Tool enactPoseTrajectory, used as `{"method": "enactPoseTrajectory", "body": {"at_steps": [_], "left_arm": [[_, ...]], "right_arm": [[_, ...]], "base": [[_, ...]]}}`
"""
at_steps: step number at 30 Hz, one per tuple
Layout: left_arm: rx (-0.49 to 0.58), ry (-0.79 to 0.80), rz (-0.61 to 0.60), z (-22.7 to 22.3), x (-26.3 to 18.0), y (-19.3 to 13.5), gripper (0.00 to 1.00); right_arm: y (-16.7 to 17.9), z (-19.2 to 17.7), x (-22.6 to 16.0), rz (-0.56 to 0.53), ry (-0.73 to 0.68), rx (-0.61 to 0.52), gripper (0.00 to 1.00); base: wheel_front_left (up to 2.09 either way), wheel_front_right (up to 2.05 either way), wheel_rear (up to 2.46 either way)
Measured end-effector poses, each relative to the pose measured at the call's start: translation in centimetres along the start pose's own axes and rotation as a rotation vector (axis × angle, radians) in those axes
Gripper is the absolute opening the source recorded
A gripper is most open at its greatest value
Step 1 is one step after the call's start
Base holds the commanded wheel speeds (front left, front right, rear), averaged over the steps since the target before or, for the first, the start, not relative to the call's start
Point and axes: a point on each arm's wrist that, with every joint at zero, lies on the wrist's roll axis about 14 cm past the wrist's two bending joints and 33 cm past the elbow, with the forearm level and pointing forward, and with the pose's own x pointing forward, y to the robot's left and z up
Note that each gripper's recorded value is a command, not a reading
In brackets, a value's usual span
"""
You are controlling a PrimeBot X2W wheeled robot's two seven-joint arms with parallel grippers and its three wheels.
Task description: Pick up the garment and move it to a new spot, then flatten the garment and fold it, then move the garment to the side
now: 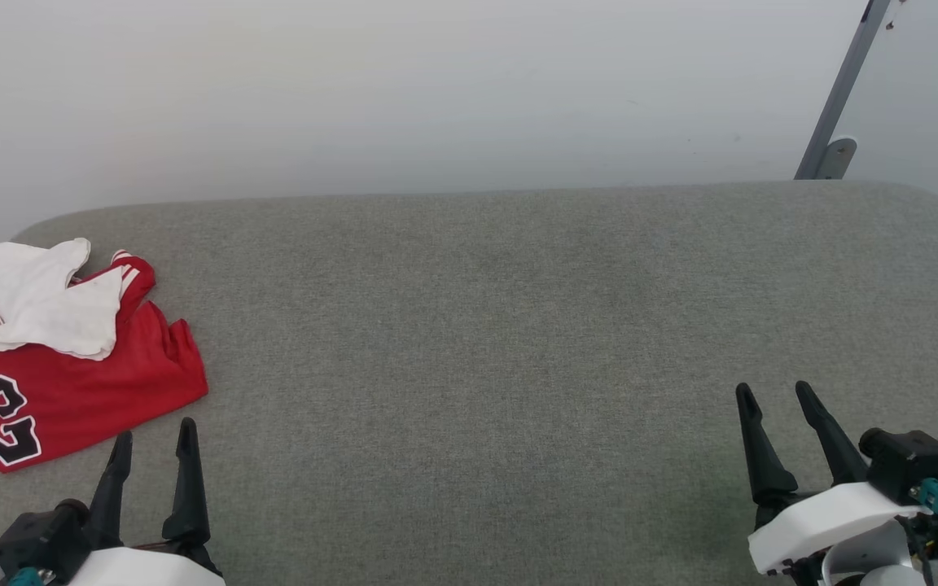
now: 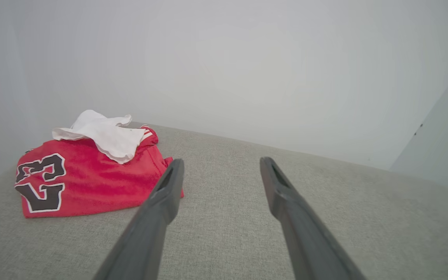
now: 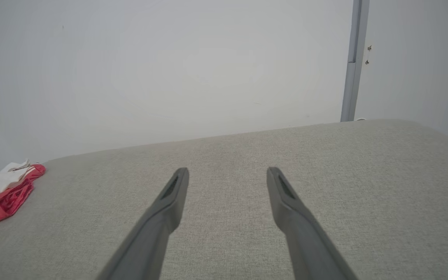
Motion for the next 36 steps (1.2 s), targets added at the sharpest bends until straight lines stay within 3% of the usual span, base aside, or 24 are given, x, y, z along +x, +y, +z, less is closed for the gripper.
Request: {"method": "enactPoseTrajectory", "body": {"at_steps": [20,36], "left_arm": [[0.128,-0.026,-0.054,0.45,-0.04,-0.76,1.0],[0.11,-0.025,-0.046,0.35,-0.21,-0.6,1.0]], "right_arm": [[0.49,0.4,-0.16,0.034,-0.02,-0.153,1.0],[0.65,0.42,-0.03,0.042,-0.022,-0.161,1.0]], "base": [[0.0,0.0,0.0],[0.0,0.0,0.0]]}}
